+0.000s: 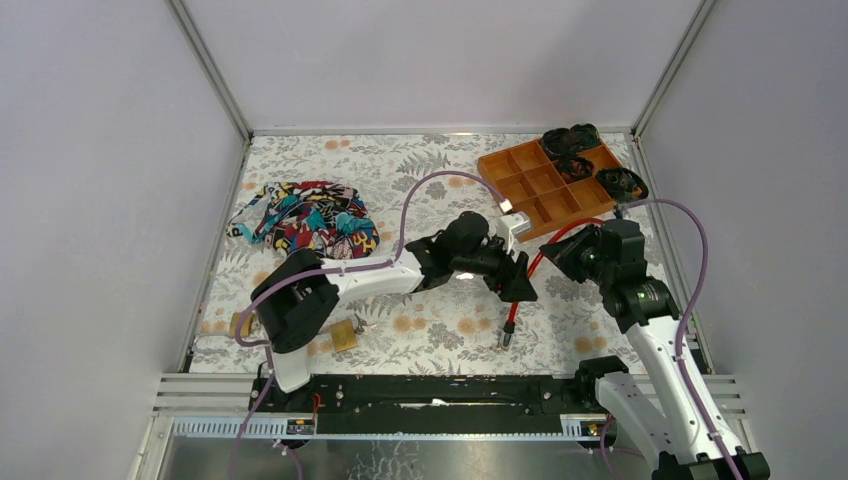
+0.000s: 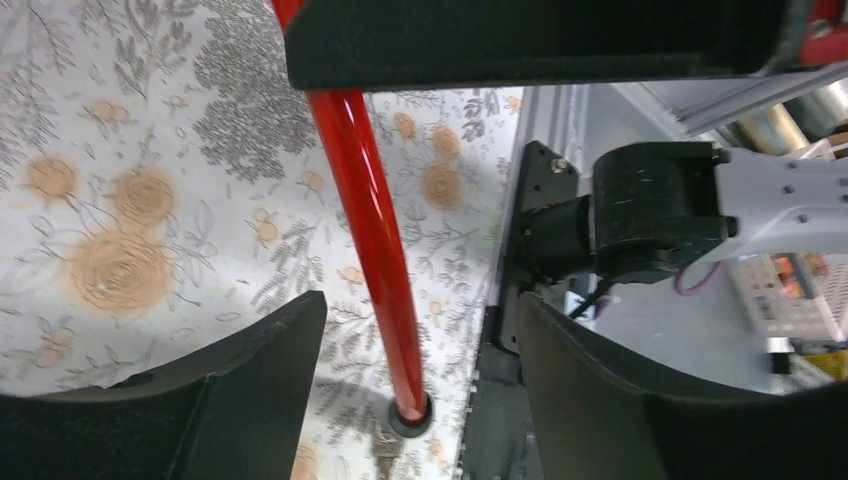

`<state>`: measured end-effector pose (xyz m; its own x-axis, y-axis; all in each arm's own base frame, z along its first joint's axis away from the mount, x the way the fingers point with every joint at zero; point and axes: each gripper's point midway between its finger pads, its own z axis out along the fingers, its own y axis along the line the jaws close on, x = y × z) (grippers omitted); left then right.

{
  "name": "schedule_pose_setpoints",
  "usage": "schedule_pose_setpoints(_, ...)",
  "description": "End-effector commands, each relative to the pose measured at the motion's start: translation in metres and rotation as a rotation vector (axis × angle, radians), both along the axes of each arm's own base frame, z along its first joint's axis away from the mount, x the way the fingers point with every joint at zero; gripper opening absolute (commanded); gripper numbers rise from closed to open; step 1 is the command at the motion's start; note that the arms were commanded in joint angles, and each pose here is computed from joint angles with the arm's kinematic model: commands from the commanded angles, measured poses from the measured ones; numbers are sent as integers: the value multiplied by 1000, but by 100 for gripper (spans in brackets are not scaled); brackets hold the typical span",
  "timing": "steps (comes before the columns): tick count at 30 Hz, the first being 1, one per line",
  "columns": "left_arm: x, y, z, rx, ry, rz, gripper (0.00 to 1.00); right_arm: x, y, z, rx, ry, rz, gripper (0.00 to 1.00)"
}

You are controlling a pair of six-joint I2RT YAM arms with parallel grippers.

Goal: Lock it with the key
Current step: Pick up the lock from the center of the board.

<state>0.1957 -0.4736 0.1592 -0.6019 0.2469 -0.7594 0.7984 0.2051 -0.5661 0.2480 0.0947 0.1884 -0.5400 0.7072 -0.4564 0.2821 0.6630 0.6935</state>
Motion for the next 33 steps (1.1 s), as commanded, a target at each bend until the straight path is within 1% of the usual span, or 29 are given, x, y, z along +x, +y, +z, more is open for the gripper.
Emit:
schedule_pose_setpoints(1,20,-18,18,-79,-167,12,69,7,14,46,52,-112,57,0)
schedule_pose_setpoints(4,20,-21,19,-122,-197,1,48,6,16,53,61,-126,72,0)
schedule_pose_setpoints(5,22,-23,20,-133,-196,4,37,6,17,54,63,-128,80,0)
schedule_pose_setpoints(6,21,-24,21,-139,-189,1,23,5,18,53,64,-126,86,0)
schedule_pose_setpoints(7,21,-25,25,-146,-184,2,6,5,19,54,62,-128,94,0)
schedule_pose_setpoints(8,22,-25,28,-149,-176,9,0,4,21,55,58,-136,115,0)
schedule_pose_setpoints(9,21,-23,33,-158,-165,13,0,3,22,57,39,-145,140,0)
schedule_pose_setpoints(10,23,-18,39,-170,-144,27,0,3,21,70,-4,-176,175,0)
schedule_pose_setpoints(13,23,4,68,-217,-131,42,0,-2,13,111,-197,-240,288,33)
schedule_pose_setpoints(14,23,15,74,-222,-139,41,0,-5,10,127,-258,-264,328,41)
schedule_pose_setpoints(15,22,25,81,-228,-154,32,0,-9,9,141,-316,-296,380,47)
schedule_pose_setpoints(18,8,51,102,-247,-211,-52,0,-14,3,172,-459,-374,468,54)
schedule_pose_setpoints(21,-5,77,126,-275,-309,-111,0,-11,-2,180,-555,-394,523,66)
schedule_pose_setpoints(23,-4,95,142,-287,-357,-88,0,-10,1,180,-581,-410,574,69)
schedule_pose_setpoints(26,9,124,160,-295,-322,5,0,-9,3,177,-637,-462,637,77)
schedule_pose_setpoints(28,14,143,169,-312,-327,45,0,-13,8,175,-660,-517,689,83)
schedule_pose_setpoints(30,11,156,176,-324,-385,57,0,-21,19,175,-643,-580,768,89)
schedule_pose_setpoints(33,-3,167,184,-339,-506,8,0,-18,24,165,-640,-601,806,90)
